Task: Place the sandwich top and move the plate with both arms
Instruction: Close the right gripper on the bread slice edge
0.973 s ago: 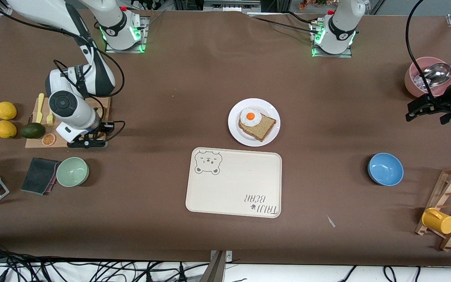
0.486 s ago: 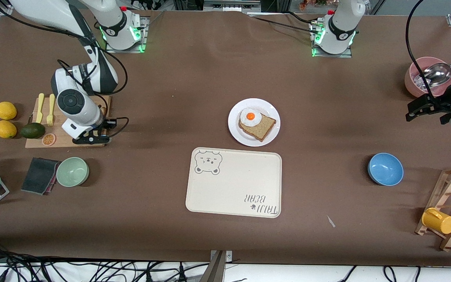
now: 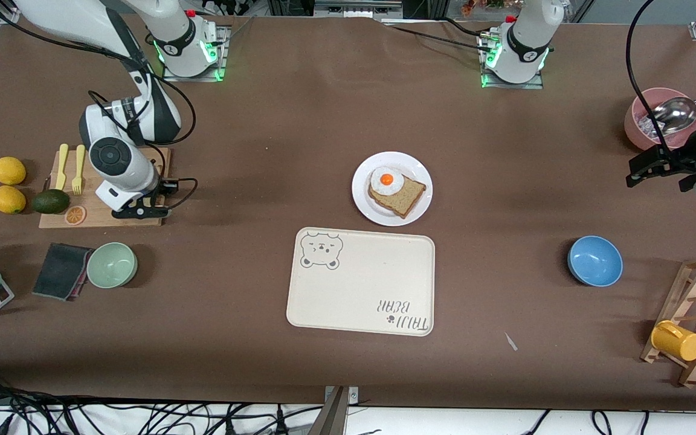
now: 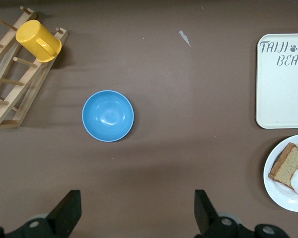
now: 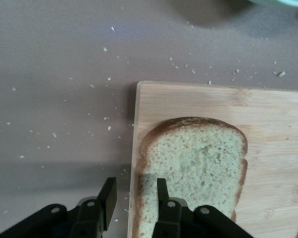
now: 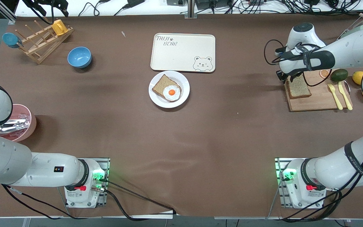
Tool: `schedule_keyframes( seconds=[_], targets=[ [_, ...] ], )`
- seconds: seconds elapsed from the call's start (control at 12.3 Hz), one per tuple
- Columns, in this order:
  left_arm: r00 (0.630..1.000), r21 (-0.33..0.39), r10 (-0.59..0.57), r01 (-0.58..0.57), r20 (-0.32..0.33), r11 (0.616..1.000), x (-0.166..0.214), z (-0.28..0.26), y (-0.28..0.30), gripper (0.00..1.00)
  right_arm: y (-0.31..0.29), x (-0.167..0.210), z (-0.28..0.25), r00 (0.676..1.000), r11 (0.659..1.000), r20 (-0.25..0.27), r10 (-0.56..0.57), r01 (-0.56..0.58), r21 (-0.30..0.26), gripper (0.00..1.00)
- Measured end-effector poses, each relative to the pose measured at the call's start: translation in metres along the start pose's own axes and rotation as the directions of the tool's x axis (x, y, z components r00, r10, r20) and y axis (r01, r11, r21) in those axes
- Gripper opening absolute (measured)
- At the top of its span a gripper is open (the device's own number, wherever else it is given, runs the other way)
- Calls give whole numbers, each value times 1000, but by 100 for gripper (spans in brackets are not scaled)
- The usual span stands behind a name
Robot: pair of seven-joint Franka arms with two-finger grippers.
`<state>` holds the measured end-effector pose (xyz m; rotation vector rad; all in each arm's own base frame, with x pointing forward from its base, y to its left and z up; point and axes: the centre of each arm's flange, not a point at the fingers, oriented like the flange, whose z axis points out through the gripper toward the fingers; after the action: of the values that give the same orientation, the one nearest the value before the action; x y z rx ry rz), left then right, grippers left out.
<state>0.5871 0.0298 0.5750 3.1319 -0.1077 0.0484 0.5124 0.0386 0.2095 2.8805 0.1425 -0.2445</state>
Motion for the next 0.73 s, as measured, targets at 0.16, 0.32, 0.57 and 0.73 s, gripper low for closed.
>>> schedule_keyframes(
  seconds=[0.16,0.32,0.57,0.73],
  targets=[
    [1000,0,0,0,0,1000,0,0,0,100,1,-2,3,1000,1000,5,0,0,-2,41],
    [1000,0,0,0,0,1000,0,0,0,100,0,-3,5,1000,1000,2,-2,2,1,40],
    [1000,0,0,0,0,1000,0,0,0,100,-1,-6,8,1000,1000,3,-3,3,2,30],
    [1000,0,0,0,0,1000,0,0,0,100,-1,-6,9,1000,1000,4,-1,1,2,27]
  ],
)
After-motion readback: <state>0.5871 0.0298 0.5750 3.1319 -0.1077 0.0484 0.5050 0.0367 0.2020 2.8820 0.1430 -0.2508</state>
